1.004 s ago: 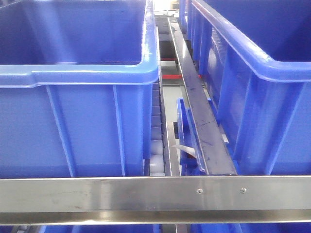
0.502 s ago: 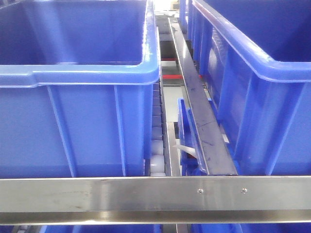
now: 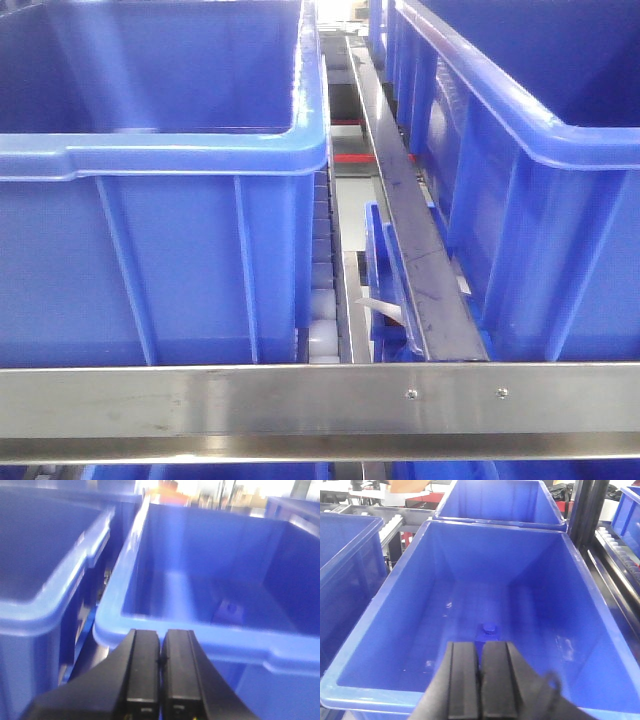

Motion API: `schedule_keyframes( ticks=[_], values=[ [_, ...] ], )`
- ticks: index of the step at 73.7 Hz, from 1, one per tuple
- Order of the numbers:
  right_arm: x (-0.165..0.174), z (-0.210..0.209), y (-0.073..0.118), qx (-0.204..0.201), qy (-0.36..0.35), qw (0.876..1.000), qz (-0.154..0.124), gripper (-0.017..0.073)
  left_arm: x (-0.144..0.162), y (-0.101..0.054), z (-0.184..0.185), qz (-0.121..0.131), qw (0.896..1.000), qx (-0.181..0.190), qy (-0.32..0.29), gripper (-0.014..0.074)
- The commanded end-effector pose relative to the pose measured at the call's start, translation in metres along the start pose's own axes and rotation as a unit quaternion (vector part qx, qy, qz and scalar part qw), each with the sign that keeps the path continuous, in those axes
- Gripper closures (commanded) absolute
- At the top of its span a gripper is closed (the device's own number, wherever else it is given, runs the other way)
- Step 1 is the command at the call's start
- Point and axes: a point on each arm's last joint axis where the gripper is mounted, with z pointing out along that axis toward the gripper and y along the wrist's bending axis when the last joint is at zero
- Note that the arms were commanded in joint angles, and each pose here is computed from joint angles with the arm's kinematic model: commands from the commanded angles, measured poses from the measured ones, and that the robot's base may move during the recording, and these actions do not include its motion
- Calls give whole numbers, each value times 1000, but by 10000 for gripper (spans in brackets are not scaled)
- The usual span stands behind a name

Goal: Pick and sort blue part to right shelf

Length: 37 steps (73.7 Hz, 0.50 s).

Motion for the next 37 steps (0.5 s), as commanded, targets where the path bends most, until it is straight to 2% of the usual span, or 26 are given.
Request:
schedule_keyframes(
  ticks=[1,37],
  values=[
    [-15,-1,0,-1,-49,999,-6,503,-3,0,-1,-5,999,4,-52,467],
    [-15,-1,0,-1,-49,999,-6,503,-3,0,-1,-5,999,4,-52,467]
  ],
)
